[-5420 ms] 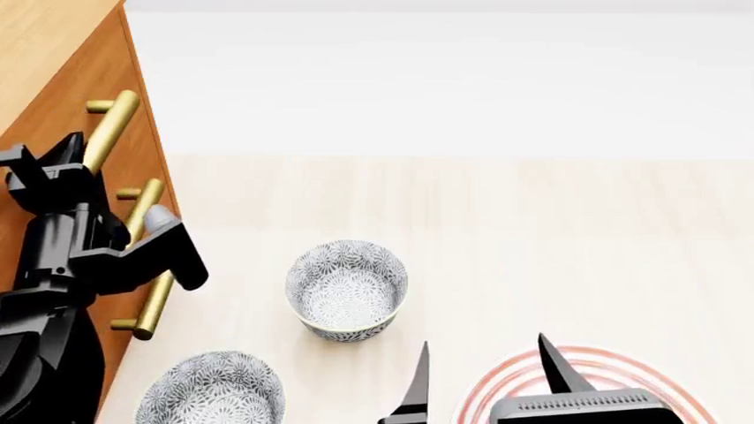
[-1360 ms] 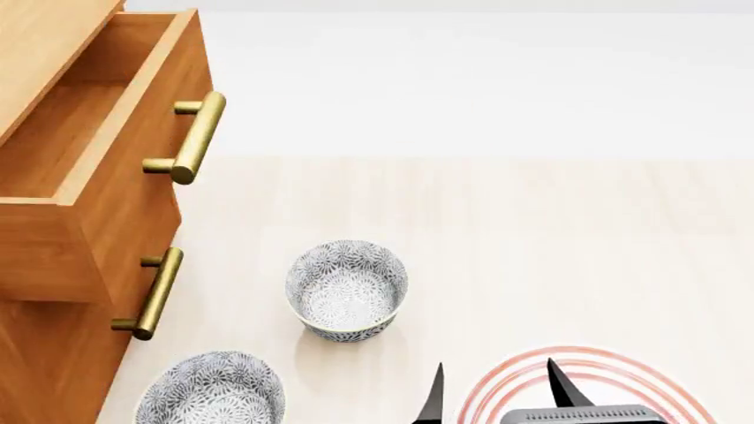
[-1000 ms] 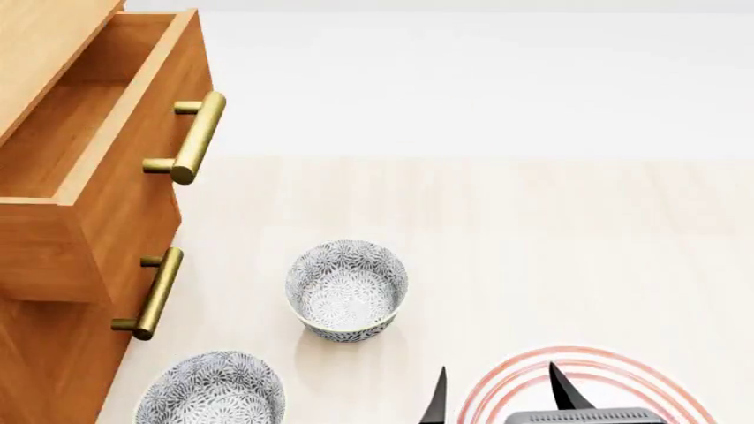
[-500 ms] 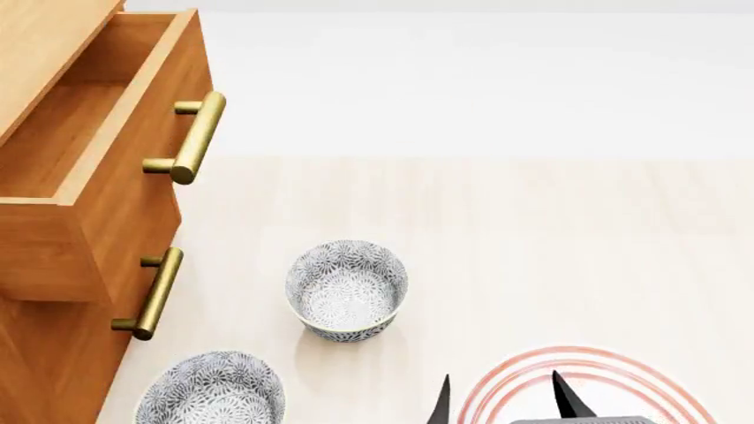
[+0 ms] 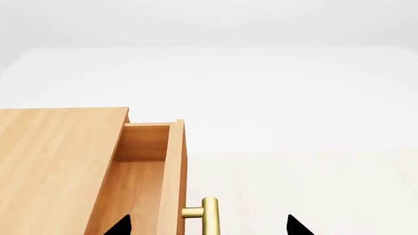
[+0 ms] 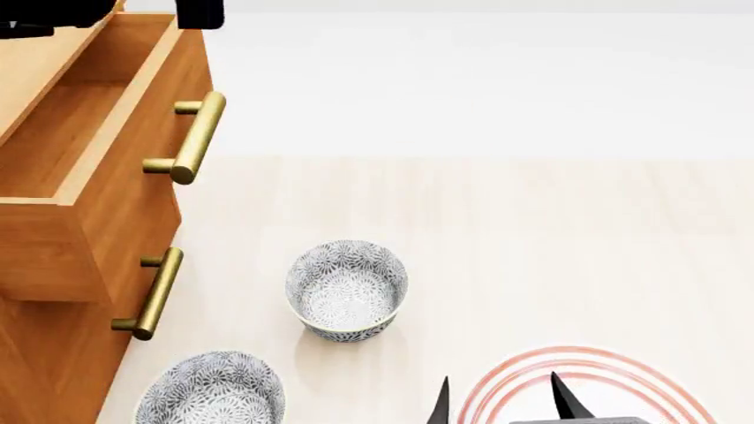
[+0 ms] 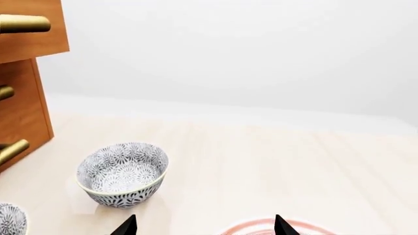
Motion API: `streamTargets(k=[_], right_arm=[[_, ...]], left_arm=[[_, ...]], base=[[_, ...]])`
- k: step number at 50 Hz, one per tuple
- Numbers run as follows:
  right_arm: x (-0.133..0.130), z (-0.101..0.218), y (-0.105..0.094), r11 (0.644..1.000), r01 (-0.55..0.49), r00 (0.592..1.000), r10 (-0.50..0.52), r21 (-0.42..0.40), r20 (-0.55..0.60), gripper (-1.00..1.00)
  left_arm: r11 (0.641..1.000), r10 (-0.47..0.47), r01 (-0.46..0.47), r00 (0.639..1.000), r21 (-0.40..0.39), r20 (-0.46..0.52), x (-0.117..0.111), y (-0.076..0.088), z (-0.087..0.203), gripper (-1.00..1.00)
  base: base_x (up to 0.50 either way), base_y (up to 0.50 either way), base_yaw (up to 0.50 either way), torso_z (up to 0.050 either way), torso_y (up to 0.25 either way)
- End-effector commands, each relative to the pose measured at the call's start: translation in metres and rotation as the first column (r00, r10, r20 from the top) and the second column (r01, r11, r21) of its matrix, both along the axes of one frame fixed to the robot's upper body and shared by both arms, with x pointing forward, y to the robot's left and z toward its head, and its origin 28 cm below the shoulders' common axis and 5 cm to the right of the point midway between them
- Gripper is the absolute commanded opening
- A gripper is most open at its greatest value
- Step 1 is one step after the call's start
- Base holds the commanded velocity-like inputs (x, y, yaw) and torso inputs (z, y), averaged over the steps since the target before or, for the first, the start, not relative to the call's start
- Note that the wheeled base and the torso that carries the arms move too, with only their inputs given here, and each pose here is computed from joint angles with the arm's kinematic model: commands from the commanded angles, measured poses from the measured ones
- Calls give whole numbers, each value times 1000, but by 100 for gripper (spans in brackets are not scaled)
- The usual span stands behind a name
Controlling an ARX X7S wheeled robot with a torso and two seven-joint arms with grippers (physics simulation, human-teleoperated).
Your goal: Open the top drawer of the cabinet.
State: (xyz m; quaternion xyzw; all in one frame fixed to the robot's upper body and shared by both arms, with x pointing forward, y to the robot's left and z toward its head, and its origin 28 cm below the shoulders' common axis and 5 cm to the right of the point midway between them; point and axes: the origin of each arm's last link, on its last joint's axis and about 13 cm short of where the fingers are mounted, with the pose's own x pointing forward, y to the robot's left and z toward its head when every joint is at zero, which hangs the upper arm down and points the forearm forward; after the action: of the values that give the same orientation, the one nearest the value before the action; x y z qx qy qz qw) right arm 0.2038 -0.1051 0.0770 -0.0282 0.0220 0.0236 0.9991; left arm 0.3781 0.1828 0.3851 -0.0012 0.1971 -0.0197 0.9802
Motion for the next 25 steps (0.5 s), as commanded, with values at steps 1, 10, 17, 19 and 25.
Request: streamTargets(k=[1,10,17,19,25], right_arm=[[3,-5,0,1000,-1,1000,1,-2,-8,100],[4,-6,2,1000,-7,1000,7,-4,-14,100],[3,-6,1,1000,-6,1000,6,-4,-12,100],[2,-7,1,1000,-4,1000,4,-3,-13,100],[1,-6,0,1000,-4,1000,4,-1,-13,100]], left_arm=[[1000,24,-24,999,3,-46,16,9,-28,100],[1000,29,-28,996,12,-85,26,21,-50,100],[1000,1,-1,993,-2,-116,30,23,-71,100],[1000,-4,2,991,-11,-130,32,24,-79,100],[1000,-7,3,987,-23,-160,35,24,-96,100]], base=[[0,0,0,0,0],[0,0,0,0,0],[0,0,0,0,0],[0,0,0,0,0],[0,0,0,0,0]])
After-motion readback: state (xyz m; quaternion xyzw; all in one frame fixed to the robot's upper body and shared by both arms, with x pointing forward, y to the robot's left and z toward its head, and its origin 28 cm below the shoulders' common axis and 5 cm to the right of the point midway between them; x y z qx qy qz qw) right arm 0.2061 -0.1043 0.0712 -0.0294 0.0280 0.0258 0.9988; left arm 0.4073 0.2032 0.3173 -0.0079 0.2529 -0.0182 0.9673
